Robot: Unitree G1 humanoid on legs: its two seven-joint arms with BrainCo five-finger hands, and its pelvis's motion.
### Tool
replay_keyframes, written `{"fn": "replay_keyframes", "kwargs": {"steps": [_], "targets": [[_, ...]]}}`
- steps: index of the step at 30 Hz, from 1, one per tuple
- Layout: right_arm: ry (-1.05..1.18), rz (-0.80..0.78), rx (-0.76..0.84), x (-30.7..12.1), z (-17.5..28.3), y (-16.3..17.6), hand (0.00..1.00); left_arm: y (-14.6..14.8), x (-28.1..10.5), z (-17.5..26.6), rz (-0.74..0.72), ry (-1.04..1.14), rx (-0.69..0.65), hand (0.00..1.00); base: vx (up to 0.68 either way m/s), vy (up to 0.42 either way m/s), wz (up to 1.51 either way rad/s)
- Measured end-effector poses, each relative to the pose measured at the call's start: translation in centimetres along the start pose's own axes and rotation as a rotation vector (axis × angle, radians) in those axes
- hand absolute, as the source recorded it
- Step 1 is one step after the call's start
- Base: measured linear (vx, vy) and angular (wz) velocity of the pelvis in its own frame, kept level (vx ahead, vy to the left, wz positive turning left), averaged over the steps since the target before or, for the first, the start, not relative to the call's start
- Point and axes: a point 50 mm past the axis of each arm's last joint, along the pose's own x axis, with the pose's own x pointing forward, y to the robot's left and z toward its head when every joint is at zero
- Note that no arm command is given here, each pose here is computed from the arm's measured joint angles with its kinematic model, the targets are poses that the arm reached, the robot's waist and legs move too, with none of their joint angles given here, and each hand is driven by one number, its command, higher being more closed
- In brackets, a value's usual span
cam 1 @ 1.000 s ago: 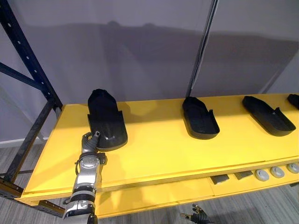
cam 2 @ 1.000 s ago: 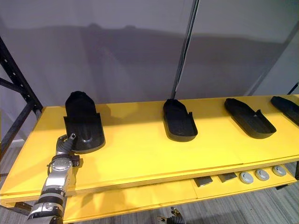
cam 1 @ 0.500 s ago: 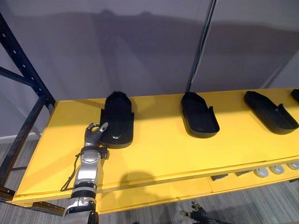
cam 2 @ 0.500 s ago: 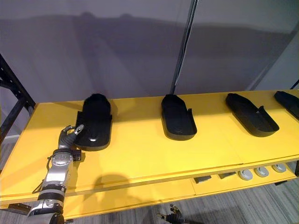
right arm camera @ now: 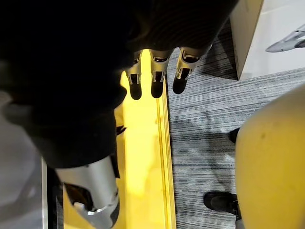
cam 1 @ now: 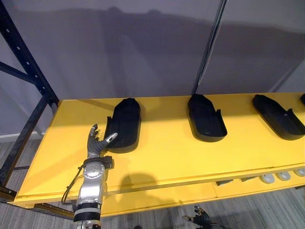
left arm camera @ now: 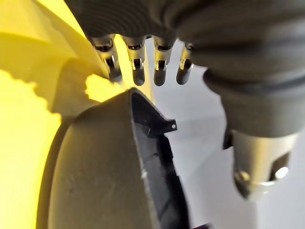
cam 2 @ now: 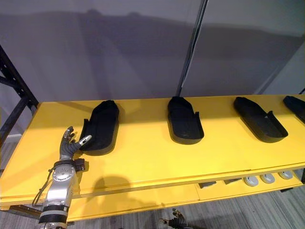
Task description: Walk over and take plastic housings, then place them on the shelf
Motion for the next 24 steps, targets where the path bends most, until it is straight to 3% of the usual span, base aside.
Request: {"fn": "replay_keyframes", "kwargs": {"steps": [5,6,12,18,24], "targets": [[0.006,-0.002,0.002,0.0,-0.1,0.0,0.00,-0.8,-1.9,3.0,0.010,-0.159,-0.072,0.00,0.00,-0.005,0.01],[0.005,-0.003,0.002,-0.1,-0.2,0.0,0.00,-1.4,-2.6,4.6,-0.006,-0.246,-0.078,1.00,0.00,0.000,0.00],[-0.001,-0.016,0.005,-0.4,-0.7,-0.2,0.00,-3.5,-6.0,7.4,-0.115,-0.415,-0.118,1.00,-0.03,-0.008,-0.03],[-0.003,-0.009,-0.021,-0.6,-0.9,0.1,0.00,-5.7,-9.0,4.3,-0.274,-0.285,-0.123,1.00,-0.08,-0.027,-0.02],[-0.012,-0.026,-0.014,-0.8,-1.0,0.0,0.00,-7.8,-9.7,1.0,-0.361,-0.136,-0.097,1.00,-0.07,-0.043,-0.01]]}}
